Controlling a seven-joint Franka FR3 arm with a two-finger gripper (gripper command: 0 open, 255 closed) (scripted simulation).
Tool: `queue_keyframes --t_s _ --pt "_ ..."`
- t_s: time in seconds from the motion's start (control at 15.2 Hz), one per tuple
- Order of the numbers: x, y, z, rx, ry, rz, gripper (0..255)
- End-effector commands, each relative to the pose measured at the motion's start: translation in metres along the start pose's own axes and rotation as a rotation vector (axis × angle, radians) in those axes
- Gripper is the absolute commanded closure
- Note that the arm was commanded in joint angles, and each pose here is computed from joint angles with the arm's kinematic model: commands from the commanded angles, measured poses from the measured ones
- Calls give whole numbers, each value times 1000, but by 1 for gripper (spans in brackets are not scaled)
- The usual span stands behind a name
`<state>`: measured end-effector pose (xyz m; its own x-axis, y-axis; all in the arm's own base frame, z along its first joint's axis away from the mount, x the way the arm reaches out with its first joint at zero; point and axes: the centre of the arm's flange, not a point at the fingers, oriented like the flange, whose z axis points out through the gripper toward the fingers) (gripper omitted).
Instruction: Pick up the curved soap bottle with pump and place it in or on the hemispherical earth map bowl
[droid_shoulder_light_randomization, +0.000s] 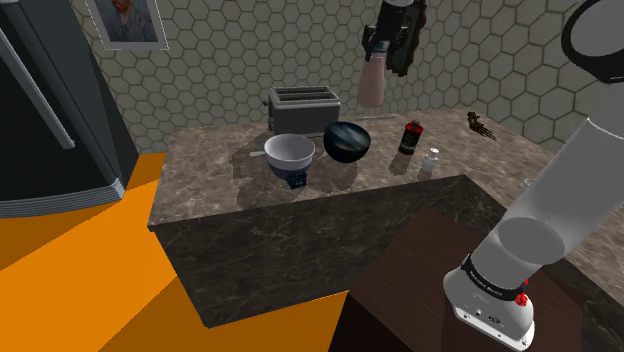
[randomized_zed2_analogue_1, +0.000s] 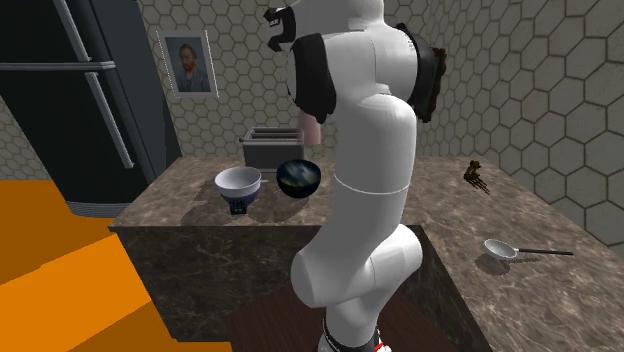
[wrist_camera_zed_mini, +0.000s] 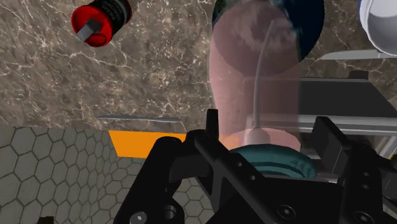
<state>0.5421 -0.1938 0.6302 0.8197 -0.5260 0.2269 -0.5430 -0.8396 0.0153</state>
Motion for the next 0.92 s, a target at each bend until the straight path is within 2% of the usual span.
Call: queue_keyframes --t_s 0.0,0.26,0.86 --pt "16 -24 -2 1 0 0 255" --pt "52 -63 -5 1 0 0 255" --pt "41 -63 42 1 0 0 255"
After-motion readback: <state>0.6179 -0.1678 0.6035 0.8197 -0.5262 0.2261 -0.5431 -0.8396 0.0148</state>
